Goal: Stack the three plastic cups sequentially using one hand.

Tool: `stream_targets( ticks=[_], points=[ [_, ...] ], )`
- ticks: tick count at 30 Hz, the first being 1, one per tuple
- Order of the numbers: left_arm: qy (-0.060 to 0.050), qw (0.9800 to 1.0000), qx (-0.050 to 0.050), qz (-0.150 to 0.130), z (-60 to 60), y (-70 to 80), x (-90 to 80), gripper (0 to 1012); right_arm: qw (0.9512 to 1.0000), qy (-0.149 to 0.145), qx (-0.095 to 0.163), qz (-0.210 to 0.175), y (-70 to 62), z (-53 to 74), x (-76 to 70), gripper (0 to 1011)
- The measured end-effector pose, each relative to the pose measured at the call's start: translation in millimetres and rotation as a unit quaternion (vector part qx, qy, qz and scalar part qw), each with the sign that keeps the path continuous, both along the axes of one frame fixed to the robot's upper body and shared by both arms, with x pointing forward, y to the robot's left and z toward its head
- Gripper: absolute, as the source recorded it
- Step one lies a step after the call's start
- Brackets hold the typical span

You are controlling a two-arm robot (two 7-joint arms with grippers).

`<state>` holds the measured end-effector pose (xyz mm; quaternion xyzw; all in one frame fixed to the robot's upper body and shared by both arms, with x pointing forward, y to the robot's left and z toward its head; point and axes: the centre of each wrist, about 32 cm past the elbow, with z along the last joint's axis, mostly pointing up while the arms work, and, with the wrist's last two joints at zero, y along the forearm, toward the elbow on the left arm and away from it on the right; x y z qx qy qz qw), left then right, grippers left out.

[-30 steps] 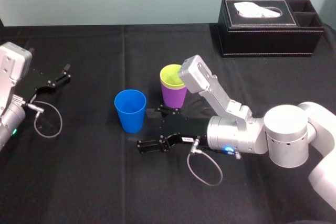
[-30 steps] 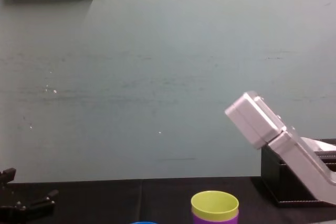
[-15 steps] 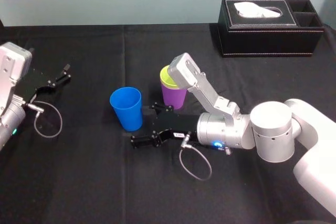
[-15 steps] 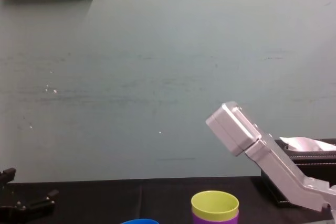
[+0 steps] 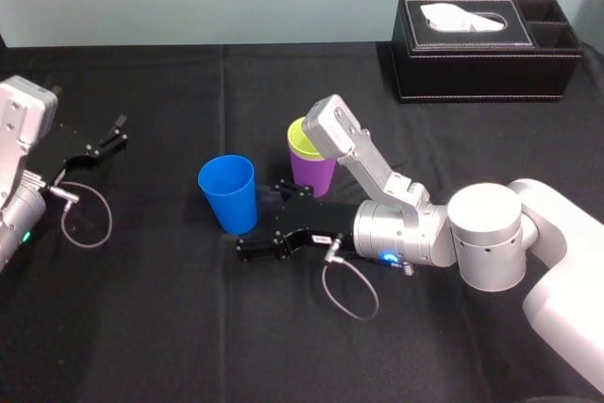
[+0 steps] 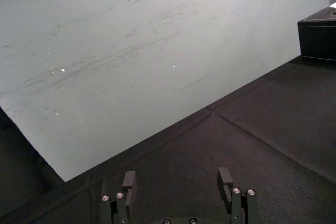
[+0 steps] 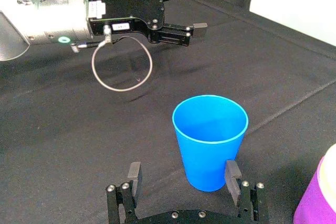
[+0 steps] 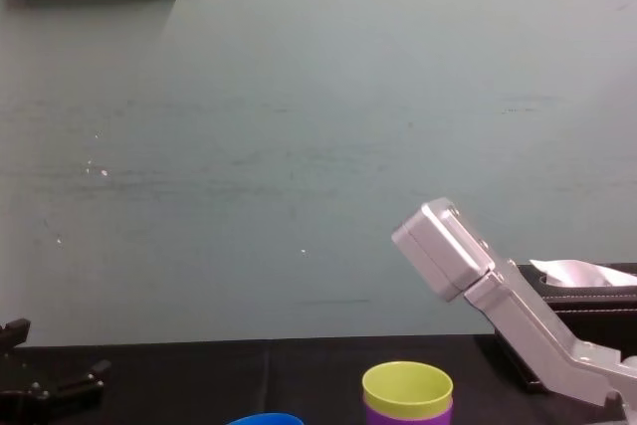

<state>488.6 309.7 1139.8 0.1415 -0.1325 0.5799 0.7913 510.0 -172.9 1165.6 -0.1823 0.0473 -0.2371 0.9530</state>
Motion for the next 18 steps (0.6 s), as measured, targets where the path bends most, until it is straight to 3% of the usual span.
stream_targets(
  ticks=[18],
  points=[
    [0.0,1.0,0.0,0.0,0.0,0.0,0.0,1010,0.9999,-0.012,0.003,-0.012,0.1,0.5,0.5,1003]
  ],
)
